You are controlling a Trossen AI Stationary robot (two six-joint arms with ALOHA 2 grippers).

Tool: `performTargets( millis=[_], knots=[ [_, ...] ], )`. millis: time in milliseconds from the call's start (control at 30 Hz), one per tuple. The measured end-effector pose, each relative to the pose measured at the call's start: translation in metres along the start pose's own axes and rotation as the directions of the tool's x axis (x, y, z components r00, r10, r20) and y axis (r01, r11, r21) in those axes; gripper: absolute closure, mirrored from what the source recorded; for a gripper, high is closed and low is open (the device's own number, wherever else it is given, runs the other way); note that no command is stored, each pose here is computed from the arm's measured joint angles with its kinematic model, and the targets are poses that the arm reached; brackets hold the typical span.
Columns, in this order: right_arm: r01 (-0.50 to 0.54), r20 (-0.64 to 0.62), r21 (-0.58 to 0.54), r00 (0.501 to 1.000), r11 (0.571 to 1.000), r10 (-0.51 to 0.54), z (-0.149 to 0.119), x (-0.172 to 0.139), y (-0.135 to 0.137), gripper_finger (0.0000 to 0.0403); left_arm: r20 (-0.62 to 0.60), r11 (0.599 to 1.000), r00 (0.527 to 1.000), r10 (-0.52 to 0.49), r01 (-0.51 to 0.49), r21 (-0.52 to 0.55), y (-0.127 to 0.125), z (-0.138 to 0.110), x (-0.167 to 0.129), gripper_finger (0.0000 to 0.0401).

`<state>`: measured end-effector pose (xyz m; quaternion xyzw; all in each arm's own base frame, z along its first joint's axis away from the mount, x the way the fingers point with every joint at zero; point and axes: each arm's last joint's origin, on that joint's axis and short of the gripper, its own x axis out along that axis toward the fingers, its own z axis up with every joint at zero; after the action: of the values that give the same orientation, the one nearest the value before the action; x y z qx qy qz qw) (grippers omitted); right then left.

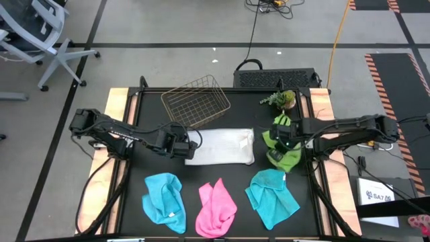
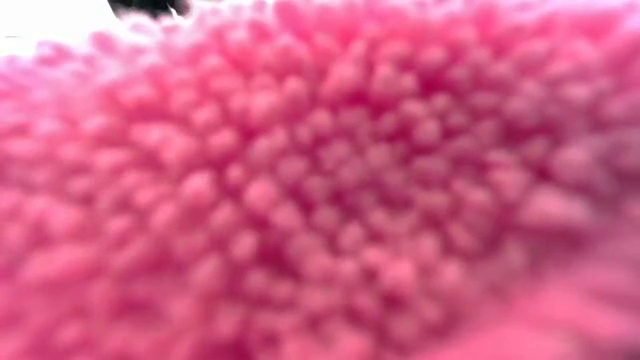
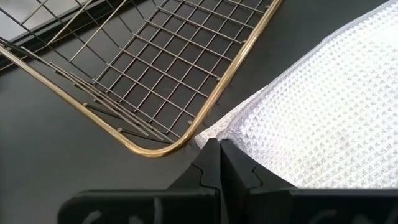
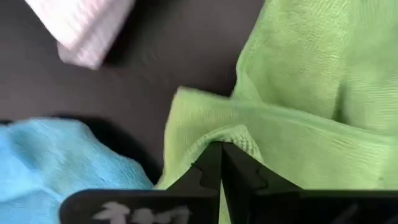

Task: Fold microfiber towels
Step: Adjust the green microfiber cloth, then adjust the right blue microfiber cloth

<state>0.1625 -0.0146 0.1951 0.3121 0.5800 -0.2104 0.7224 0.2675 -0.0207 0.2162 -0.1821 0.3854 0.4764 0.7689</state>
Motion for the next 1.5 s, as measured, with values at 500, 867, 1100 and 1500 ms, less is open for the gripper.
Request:
performTargets(
  millis=[500,867,1100,1500],
  knots=[
    [-0.181,-0.034,-0.057,0.983,0.982,0.179,-0.005,-0.038,0.053,0.0403,0.001,1.0,1.0,-0.003,0.003,0.007,0.0,0.0,0.0,0.04],
    [-0.135,-0.15,-0.117,0.982,0.984,0.117,-0.045,0.049,0.107,0.0403,-0.012,1.0,1.0,-0.01,0.01,0.011,-0.001,0.0,0.0,0.04],
    [-0.147,-0.246,-0.138,0.963,0.979,0.109,-0.058,0.082,0.123,0.0403,-0.015,1.0,1.0,-0.013,0.013,0.013,-0.001,-0.001,0.0,0.04],
    [-0.058,-0.431,-0.173,0.902,0.983,-0.023,-0.097,0.048,0.105,0.0403,-0.022,1.0,1.0,-0.018,0.018,0.024,-0.001,-0.001,0.0,0.04]
  ],
)
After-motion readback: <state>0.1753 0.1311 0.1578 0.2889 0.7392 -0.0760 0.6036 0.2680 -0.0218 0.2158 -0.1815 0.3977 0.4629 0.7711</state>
